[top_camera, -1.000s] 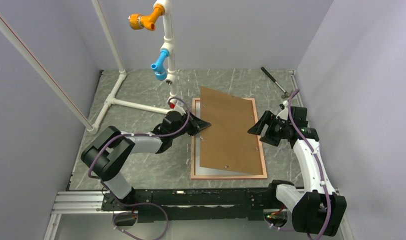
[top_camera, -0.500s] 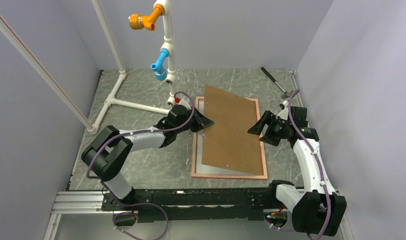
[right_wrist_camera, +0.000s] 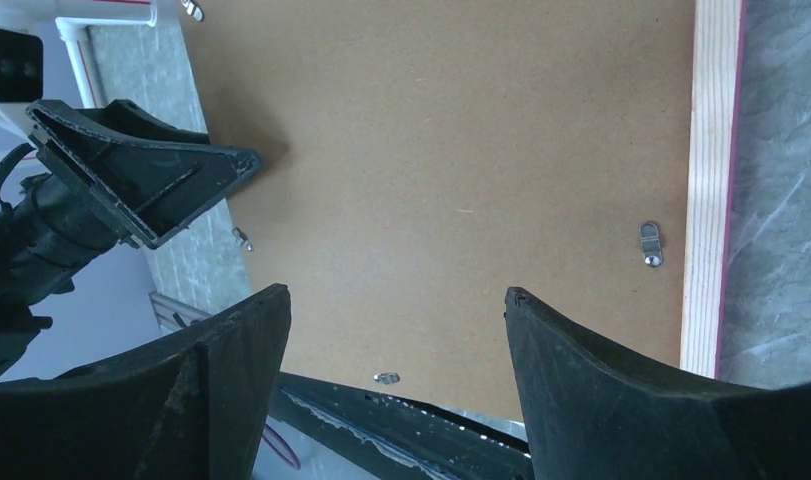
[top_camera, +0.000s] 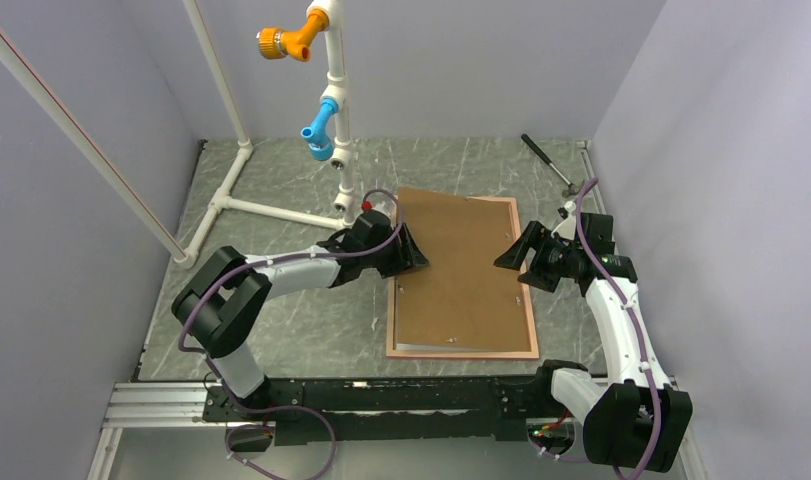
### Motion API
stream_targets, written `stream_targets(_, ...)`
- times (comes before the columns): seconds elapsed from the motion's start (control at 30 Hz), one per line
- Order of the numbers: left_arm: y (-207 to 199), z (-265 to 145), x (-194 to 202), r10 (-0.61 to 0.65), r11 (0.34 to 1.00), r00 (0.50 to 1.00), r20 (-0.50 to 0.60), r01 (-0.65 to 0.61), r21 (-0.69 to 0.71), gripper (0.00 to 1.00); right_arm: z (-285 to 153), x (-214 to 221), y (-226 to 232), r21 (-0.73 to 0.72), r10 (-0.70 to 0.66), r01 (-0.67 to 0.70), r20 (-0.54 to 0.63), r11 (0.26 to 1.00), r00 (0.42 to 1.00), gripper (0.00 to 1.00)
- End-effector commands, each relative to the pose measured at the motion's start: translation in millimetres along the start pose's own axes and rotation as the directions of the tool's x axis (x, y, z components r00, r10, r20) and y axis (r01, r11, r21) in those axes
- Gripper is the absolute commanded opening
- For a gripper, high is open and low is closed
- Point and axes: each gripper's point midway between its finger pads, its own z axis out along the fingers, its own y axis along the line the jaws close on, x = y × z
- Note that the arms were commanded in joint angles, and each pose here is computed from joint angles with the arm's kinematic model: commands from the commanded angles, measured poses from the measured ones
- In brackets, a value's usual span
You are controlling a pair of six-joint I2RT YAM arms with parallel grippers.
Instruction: Put the photo into the frame
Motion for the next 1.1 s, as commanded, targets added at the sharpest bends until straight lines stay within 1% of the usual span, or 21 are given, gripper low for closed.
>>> stream_targets(0.0, -15, 0, -7, 0.090, 0.996, 0.996, 0.002, -0.090, -0.012, 0.62, 1, -6, 5, -0.031, -0.009, 0.010, 0.022, 0.999, 1.000, 0.80)
stream_targets(0.13, -18, 6, -5, 0.124, 0.992, 0.992, -0.022, -0.125, -0.026, 0.65, 2, -5, 5, -0.038, -0.004, 0.004, 0.018, 0.999, 1.000, 0.80)
stream_targets(0.37, -18, 15, 4, 0.187, 0.974, 0.979, -0.081, -0.195, -0.114, 0.71, 2, -4, 4, -0.033, -0.008, 0.008, 0.015, 0.999, 1.000, 0.80)
stream_targets(0.57, -6, 11, 3, 0.225, 0.942, 0.969, -0.101, -0.243, -0.233, 0.83, 2, -3, 4, -0.036, -0.006, 0.006, 0.014, 0.999, 1.000, 0.80)
stream_targets(0.7, -2, 10, 1, 0.248, 0.921, 0.963, -0.102, -0.268, -0.283, 0.85, 3, -3, 4, -0.038, -0.005, 0.005, 0.012, 0.999, 1.000, 0.80)
stream_targets(1.07, -1, 11, 2, 0.309, 0.867, 0.941, -0.135, -0.337, -0.367, 0.86, 5, 0, 3, -0.041, 0.002, -0.002, 0.008, 0.999, 1.000, 0.80)
